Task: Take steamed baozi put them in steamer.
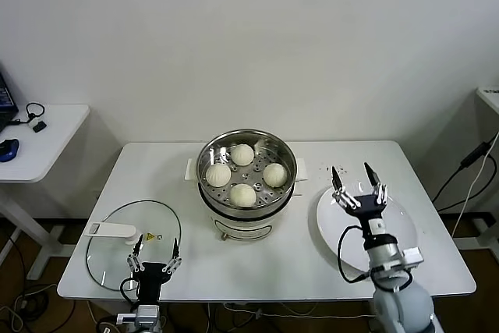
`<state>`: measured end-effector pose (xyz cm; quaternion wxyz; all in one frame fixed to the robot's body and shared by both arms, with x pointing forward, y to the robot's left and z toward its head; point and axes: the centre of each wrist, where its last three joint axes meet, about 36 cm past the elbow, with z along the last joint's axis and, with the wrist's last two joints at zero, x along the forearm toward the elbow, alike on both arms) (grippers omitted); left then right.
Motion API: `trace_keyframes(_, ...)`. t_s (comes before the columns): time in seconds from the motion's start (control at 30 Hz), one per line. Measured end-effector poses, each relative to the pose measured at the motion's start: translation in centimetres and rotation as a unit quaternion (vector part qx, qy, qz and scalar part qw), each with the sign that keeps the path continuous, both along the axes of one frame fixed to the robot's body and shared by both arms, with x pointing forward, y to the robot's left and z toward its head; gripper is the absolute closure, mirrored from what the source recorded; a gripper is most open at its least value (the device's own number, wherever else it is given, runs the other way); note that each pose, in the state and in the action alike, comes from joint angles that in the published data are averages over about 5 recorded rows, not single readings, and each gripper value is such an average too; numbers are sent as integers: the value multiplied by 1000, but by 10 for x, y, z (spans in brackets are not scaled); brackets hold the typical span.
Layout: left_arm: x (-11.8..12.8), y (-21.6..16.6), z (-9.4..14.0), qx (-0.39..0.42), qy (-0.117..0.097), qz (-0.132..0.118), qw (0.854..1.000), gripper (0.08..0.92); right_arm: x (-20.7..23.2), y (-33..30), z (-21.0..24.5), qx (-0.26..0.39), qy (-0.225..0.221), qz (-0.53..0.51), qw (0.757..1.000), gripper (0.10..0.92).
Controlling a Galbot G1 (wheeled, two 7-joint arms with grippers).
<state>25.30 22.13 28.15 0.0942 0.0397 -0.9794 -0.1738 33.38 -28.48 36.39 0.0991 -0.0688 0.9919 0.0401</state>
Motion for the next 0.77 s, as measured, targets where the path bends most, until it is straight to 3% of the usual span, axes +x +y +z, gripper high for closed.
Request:
trace_keyframes(0.3,1,0,3,1,-3,-1,1000,177,-41,25,-30,33,7,-24,999,200)
trace_keyframes(0.77,2,0,6,2,-7,0,1000,177,-62,39,-42,44,9,-35,998,200)
